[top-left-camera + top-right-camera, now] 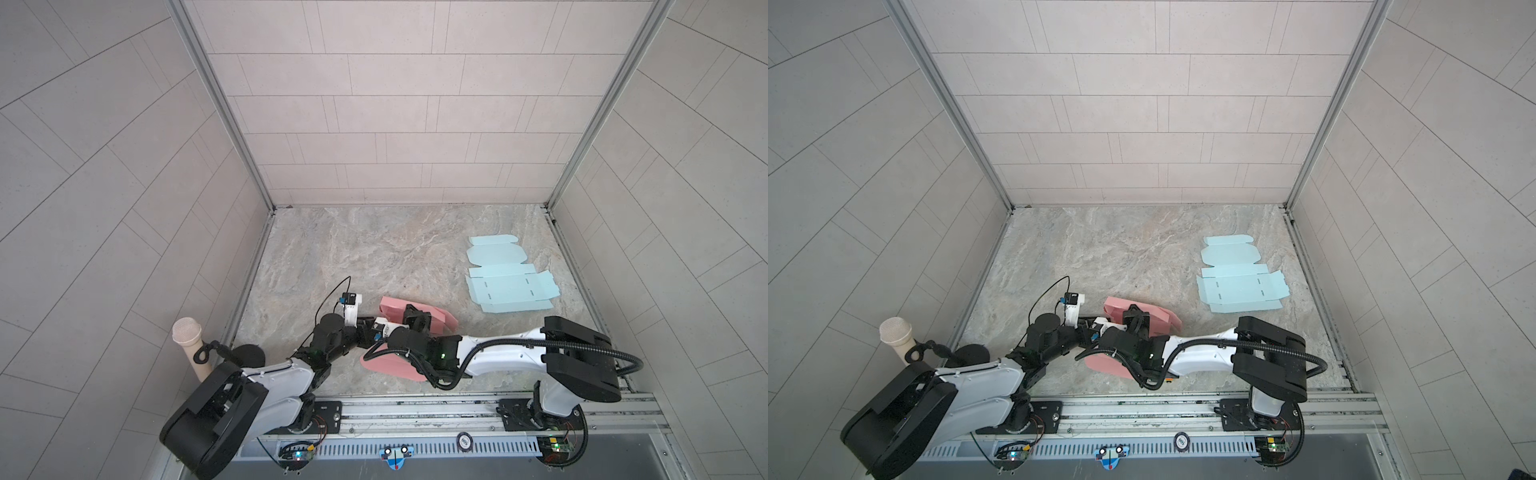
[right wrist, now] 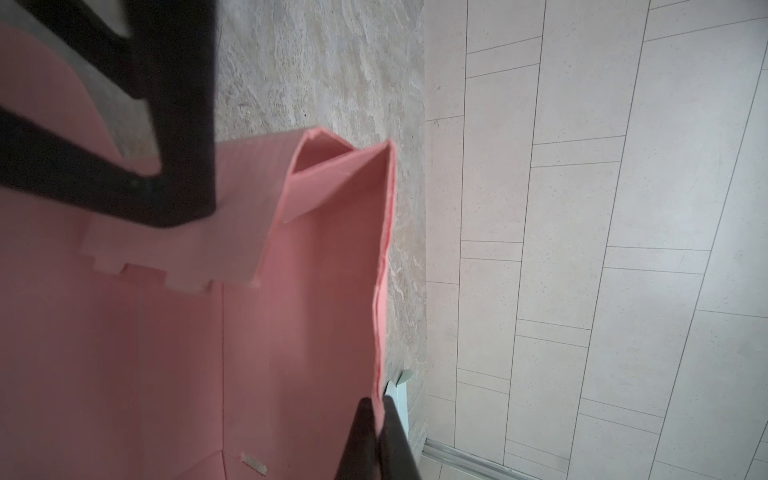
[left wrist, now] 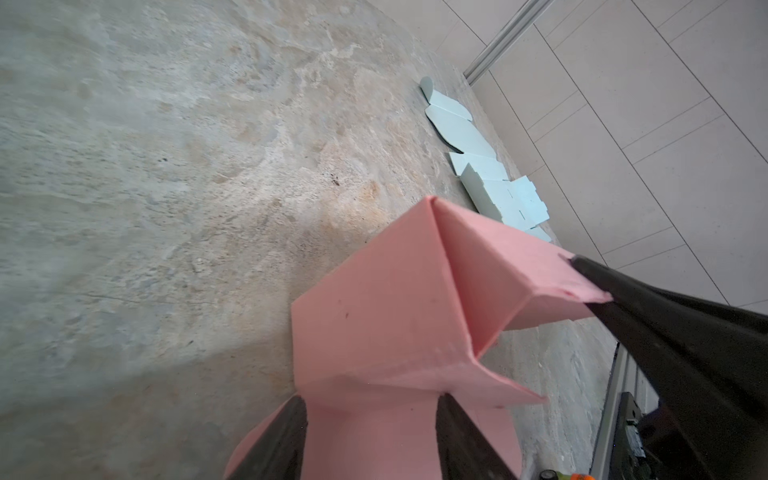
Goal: Fold the paper box
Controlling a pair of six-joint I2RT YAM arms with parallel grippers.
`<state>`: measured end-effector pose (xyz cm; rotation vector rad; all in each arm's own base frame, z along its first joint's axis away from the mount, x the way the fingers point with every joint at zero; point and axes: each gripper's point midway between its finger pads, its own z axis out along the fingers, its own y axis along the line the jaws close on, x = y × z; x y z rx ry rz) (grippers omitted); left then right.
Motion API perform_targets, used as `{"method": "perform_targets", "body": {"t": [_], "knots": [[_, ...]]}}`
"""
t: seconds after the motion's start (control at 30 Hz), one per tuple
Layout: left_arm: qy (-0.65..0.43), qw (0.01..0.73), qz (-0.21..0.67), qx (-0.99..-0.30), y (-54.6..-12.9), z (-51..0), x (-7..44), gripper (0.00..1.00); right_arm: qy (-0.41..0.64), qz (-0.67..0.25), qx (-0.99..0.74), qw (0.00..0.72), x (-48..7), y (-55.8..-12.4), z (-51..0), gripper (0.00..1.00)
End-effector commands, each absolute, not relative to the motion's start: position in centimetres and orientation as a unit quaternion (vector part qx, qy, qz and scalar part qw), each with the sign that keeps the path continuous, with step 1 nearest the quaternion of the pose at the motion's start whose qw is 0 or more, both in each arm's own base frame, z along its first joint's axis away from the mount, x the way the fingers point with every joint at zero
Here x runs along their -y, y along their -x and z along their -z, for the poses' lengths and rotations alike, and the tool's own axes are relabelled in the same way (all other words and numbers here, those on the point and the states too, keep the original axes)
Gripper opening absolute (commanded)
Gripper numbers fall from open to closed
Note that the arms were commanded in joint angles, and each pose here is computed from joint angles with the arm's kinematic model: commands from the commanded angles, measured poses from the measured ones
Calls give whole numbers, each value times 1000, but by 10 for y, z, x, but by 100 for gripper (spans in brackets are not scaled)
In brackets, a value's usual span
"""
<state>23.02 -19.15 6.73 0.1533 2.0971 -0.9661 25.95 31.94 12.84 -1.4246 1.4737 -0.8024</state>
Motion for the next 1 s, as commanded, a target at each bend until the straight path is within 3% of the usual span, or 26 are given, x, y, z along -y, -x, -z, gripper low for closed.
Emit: {"method": "perform_targets", "body": {"t": [0.0,0.53,0.83,0.97], "knots": [[-65,430,377,-818,-236,-77,192,54,581,344,-583,453,-319,-257,-123,0],[-63,423,354,-832,-235,-67,186,55,585,382,-542,466,-321,-247,-116,0],[-73,440,352,-823,-240,-71,188,60,596,375,-547,452,-322,-244,-113,0],[-70,446,357,-818,-239,-73,187,68,596,377,-548,450,-323,-246,-108,0]]}}
